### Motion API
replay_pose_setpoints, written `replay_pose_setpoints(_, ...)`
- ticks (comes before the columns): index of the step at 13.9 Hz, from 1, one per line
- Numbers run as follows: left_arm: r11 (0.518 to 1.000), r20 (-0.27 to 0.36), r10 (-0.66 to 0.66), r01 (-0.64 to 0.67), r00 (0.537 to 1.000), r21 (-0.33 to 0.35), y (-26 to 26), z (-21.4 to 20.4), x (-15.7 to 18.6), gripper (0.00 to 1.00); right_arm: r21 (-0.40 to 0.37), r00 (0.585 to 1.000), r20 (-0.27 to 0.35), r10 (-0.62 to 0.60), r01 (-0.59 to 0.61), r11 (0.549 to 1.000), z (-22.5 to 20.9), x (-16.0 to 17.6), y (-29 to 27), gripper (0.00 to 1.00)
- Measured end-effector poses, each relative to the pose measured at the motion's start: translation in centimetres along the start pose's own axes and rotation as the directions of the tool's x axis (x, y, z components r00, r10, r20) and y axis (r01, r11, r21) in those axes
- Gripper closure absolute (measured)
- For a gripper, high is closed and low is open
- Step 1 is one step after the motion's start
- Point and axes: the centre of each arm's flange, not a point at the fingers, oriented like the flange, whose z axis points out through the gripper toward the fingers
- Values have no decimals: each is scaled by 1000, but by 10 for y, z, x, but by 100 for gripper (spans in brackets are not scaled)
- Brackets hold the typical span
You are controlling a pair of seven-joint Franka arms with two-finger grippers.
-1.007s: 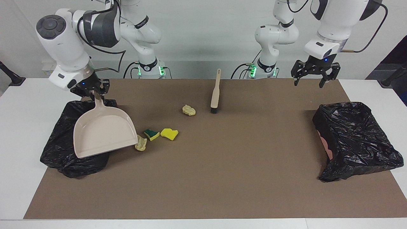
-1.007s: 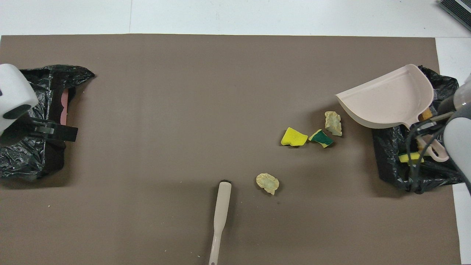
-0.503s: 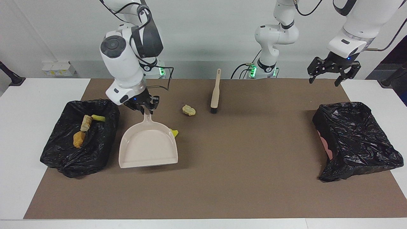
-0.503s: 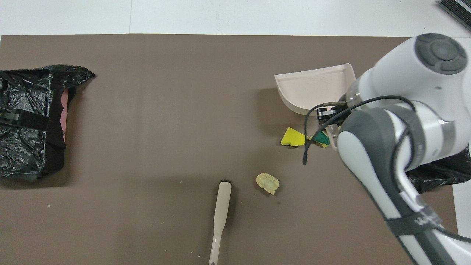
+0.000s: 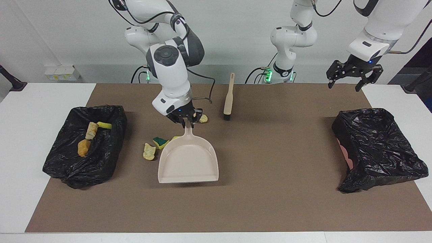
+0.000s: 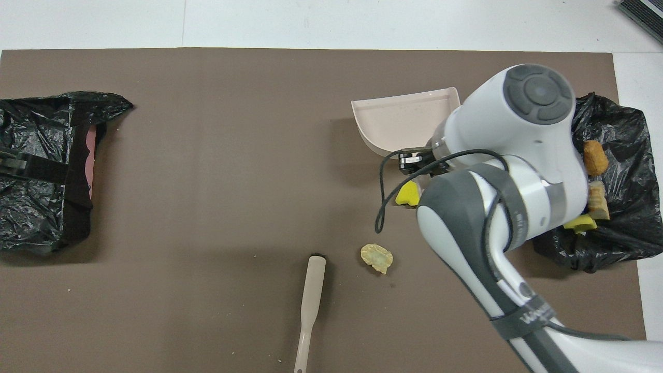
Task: Sweep and dump trash in bin
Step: 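Bring the empty dustpan back and set it on the table with the right gripper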
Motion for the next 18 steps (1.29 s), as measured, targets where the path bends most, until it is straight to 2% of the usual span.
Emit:
replay_pose_setpoints(2,1000,1,-3,3,1000,0,-2,0,0,0,14,999,-7,45,-45,999,33,1,-27,67)
replay_pose_setpoints(5,1000,1,-5,5,1000,0,-3,0,-1,0,-4,997,-38,75,-75,997,69,5,-45,67)
replay_pose_setpoints(8,1000,2,-5,5,1000,0,-3,0,-1,0,-2,996,-54,66,-67,998,66,7,-49,41)
replay_pose_setpoints(11,1000,2,-5,5,1000,0,-3,0,-1,0,2,997,-62,49,-49,999,51,-1,-60,6)
replay_pose_setpoints(12,1000,2,-5,5,1000,0,-3,0,-1,0,-14,998,-52,47,-48,999,45,-4,-58,0)
replay_pose_setpoints(15,1000,2,-6,6,1000,0,-3,0,-1,0,-46,999,0,35,-35,998,23,-24,-61,0)
replay_pose_setpoints(18,1000,3,-5,5,1000,-1,-3,0,-1,0,-22,996,87,24,-22,1000,13,-68,-74,0)
